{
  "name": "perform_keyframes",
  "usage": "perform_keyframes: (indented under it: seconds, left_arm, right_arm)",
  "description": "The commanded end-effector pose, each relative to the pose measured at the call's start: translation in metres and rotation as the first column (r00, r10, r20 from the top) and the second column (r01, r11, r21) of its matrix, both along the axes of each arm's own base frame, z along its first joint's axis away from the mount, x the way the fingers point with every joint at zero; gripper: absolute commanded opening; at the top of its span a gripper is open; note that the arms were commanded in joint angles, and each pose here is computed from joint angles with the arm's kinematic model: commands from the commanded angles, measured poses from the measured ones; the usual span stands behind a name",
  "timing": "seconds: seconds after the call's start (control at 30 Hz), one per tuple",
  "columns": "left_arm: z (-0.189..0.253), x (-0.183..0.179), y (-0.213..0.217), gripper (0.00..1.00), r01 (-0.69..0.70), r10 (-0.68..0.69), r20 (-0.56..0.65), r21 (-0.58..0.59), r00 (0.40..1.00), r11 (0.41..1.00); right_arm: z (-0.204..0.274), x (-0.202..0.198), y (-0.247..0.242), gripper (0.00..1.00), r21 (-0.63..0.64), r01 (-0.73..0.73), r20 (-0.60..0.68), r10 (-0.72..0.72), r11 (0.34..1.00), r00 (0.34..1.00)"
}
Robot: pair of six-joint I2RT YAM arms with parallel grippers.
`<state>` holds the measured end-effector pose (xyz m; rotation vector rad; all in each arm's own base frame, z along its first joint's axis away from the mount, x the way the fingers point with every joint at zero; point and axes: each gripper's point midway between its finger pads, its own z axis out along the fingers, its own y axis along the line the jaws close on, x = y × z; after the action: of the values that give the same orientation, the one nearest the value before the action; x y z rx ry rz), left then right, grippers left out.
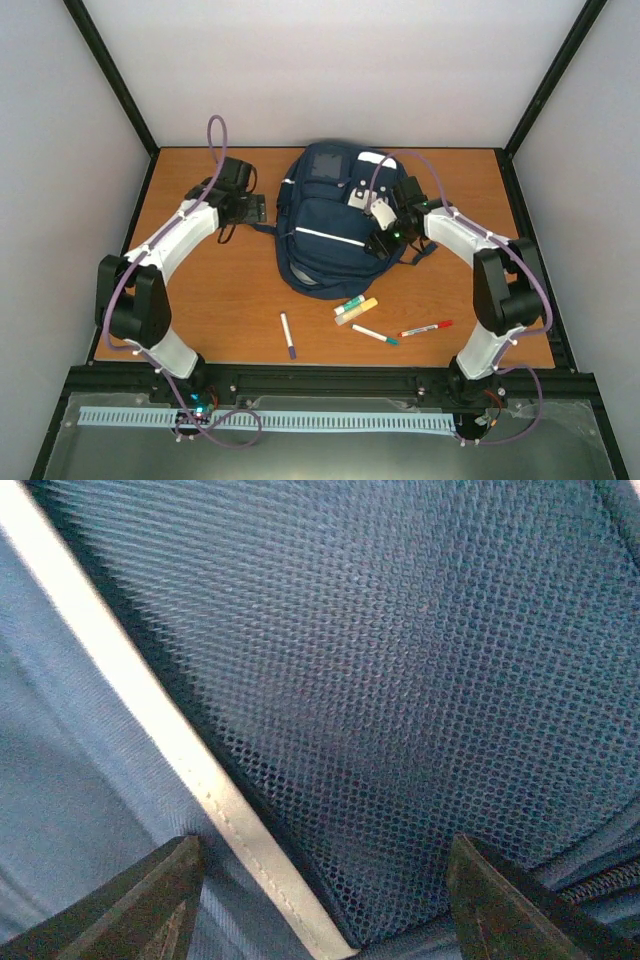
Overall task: Pack the student bag
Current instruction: Adjust the student bag at the center of the board.
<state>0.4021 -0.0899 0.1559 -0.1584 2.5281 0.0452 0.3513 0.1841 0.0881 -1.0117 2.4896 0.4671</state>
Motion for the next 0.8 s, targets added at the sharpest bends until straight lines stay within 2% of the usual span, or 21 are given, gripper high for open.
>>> perform_keyframes:
  seconds: [0.0,0.03,0.1,0.3,0.47,0.6,0.77]
  left_arm:
    - [0.007,0.021,-0.02,0.78,0.144,-0.132,0.073,-0.207,0.989,0.968]
    - [0.002,0.026,-0.025,0.68,0.172,-0.159,0.075,-0.233,0.984,0.957]
    - [-0.009,0.029,-0.039,0.59,0.223,-0.217,0.053,-0.282,0.975,0.933]
    - [-0.035,0.039,-0.065,0.62,0.267,-0.3,-0.016,-0.407,0.954,0.873]
    - [-0.042,0.034,-0.064,0.62,0.337,-0.339,0.06,-0.373,0.939,0.864]
    - [-0.045,0.03,-0.074,0.61,0.408,-0.405,0.091,-0.376,0.91,0.832]
    - [-0.054,0.026,-0.107,0.54,0.543,-0.534,0.138,-0.367,0.834,0.755]
  right_arm:
    - [-0.029,0.009,-0.017,0.69,-0.084,0.088,-0.045,-0.092,0.993,0.995]
    - [-0.035,0.011,-0.021,0.68,-0.096,0.1,-0.056,-0.106,0.99,0.993]
    - [-0.046,0.017,-0.026,0.66,-0.115,0.117,-0.066,-0.125,0.987,0.99]
    - [-0.074,0.048,-0.062,0.62,-0.166,0.217,-0.122,-0.238,0.962,0.963]
    - [-0.071,0.076,-0.097,0.61,-0.17,0.329,-0.112,-0.35,0.929,0.93]
    - [-0.063,0.08,-0.099,0.61,-0.14,0.34,-0.107,-0.356,0.93,0.928]
    - [-0.067,0.072,-0.089,0.62,-0.096,0.329,-0.166,-0.341,0.939,0.925]
